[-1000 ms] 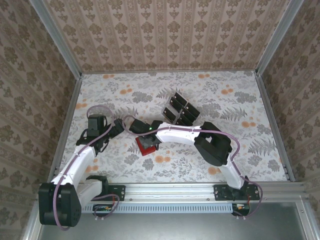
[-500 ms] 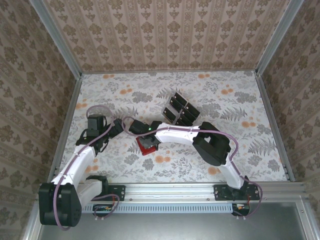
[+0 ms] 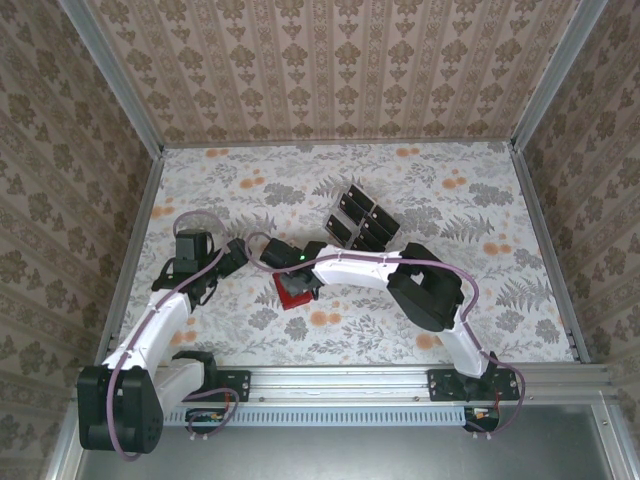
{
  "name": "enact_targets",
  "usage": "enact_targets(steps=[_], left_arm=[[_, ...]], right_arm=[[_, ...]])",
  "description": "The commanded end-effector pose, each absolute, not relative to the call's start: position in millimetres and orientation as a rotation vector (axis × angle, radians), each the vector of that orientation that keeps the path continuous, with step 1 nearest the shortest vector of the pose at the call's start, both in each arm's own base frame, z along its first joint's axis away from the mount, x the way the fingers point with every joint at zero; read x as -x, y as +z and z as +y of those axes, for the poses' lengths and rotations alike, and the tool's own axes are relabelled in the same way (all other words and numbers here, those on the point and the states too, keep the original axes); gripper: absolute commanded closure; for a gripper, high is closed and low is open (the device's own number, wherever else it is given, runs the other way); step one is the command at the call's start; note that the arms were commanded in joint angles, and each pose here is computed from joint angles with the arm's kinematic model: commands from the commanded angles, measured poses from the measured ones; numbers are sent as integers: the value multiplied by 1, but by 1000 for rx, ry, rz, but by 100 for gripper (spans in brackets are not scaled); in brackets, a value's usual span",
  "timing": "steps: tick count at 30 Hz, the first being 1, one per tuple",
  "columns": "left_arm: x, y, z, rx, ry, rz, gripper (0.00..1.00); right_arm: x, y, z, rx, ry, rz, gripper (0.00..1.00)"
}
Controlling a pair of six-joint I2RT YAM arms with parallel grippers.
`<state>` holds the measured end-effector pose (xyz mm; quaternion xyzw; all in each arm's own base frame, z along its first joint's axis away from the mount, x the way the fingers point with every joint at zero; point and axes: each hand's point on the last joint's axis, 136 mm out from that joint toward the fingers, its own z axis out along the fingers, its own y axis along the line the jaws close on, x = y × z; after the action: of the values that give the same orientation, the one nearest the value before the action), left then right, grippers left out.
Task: Put the credit cards into the card holder
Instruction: Open the button on the card holder.
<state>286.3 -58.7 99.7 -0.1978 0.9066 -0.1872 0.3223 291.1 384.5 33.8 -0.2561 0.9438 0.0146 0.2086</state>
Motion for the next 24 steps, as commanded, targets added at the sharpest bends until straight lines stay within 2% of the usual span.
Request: enact_targets(steps=[1, 6, 18, 24], left_arm=[[-285, 100, -59, 494, -493, 2385, 0], [-284, 99, -59, 496, -492, 2388, 0], [-284, 98, -60, 489, -499, 2390, 0], [-282, 96, -63, 482, -524, 2401, 0]], right_arm=[[-290, 48, 378, 732, 19, 2608, 53], [-289, 50, 382, 758, 1, 2593, 57], [-287, 32, 380, 790, -45, 2620, 75], [-286, 31, 380, 794, -38, 2624, 91]])
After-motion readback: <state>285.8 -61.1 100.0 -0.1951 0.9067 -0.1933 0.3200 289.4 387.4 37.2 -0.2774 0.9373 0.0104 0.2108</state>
